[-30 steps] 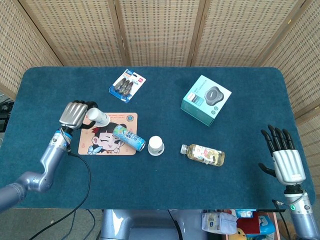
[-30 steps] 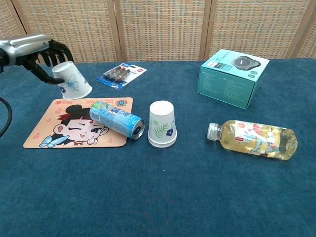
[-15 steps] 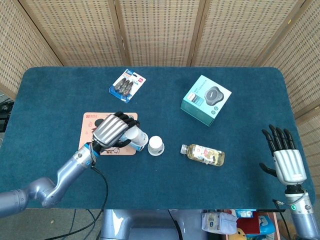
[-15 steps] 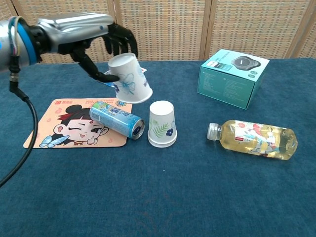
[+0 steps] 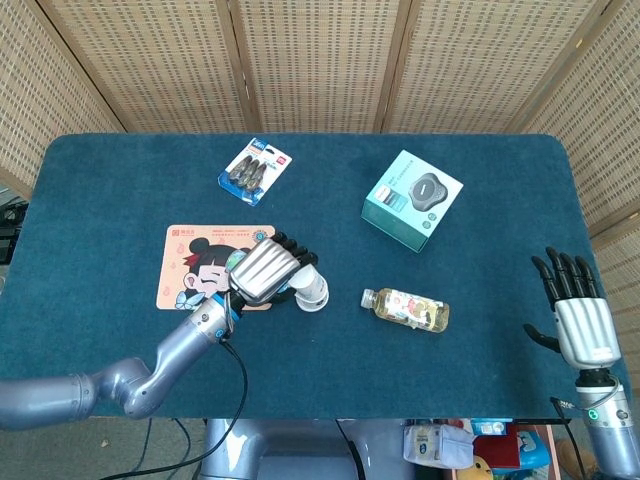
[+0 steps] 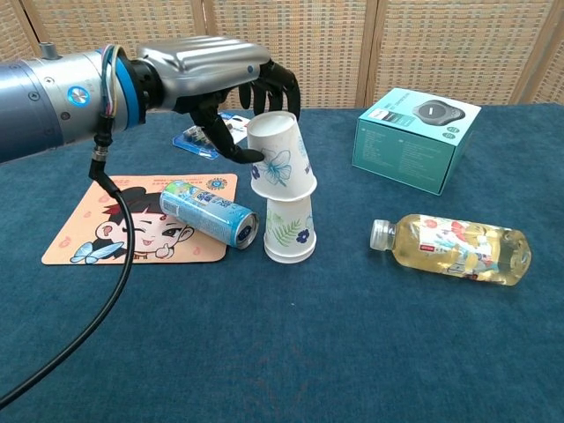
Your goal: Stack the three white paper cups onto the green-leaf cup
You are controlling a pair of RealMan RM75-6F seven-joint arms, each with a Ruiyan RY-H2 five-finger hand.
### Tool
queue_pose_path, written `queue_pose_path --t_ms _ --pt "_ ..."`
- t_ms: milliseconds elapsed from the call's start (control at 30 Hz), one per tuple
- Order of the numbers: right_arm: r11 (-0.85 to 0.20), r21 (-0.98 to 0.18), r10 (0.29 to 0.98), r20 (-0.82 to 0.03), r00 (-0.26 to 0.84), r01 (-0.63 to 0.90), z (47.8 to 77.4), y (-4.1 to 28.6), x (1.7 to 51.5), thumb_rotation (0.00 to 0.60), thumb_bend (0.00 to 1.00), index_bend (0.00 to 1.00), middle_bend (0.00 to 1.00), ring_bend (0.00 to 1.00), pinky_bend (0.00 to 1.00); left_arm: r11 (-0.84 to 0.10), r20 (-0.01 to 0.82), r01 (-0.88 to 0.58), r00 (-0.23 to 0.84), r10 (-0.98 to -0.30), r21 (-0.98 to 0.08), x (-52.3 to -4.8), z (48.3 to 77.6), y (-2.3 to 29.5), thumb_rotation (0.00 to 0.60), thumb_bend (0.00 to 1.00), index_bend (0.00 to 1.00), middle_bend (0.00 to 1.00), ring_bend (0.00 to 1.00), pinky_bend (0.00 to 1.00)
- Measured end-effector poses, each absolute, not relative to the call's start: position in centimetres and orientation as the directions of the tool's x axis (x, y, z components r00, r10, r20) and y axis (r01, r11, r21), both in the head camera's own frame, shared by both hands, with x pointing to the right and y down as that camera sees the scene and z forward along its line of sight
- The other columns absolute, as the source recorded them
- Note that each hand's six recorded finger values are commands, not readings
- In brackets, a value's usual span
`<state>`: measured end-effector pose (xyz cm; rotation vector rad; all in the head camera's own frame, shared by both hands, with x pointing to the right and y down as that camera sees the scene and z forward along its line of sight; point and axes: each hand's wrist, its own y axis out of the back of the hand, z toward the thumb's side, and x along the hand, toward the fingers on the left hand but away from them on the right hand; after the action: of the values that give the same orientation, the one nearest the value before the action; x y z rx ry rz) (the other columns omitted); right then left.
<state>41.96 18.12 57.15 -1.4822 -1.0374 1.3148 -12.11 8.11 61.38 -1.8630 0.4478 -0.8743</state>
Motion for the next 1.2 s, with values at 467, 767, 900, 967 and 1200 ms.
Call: queue_pose_path --t_ms 467,767,900,967,1200 --pt "-0.267 -0.963 0.961 -0.262 0.086 0.043 57.0 18.0 42.2 0.600 0.00 0.06 0.00 0.00 0.00 -0.405 0.373 0.112 0.661 -0.651 -0.907 -11.1 62.2 7.9 0.600 0.33 0.35 0.41 0.34 0.30" --pt "-0.265 -0.963 0.962 -0.260 0.087 0.048 56.9 17.9 42.2 0.600 0.00 0.07 0.00 0.00 0.00 -0.412 0.389 0.127 0.652 -0.651 -0.902 -11.1 62.8 8.2 0.600 0.33 0.25 0.22 0.23 0.28" --pt "-0.265 -0.963 0.962 -0.260 0.086 0.051 56.8 17.9 42.2 0.600 0.00 0.07 0.00 0.00 0.00 -0.438 0.404 0.120 0.650 -0.644 -0.891 -11.1 63.2 8.5 0.600 0.33 0.03 0.03 0.14 0.26" --pt "-0.265 -0.963 0.962 -0.260 0.086 0.051 56.8 17.9 42.3 0.600 0.00 0.07 0.00 0.00 0.00 -0.446 0.405 0.114 0.652 -0.641 -0.888 -11.1 63.3 8.6 0.600 0.31 0.00 0.00 0.08 0.23" --pt "-0.271 -0.961 0.960 -0.266 0.087 0.053 56.9 17.9 42.2 0.600 0.00 0.07 0.00 0.00 0.00 -0.456 0.391 0.079 0.655 -0.647 -0.886 -11.5 62.8 8.7 0.600 0.25 0.00 0.00 0.00 0.10"
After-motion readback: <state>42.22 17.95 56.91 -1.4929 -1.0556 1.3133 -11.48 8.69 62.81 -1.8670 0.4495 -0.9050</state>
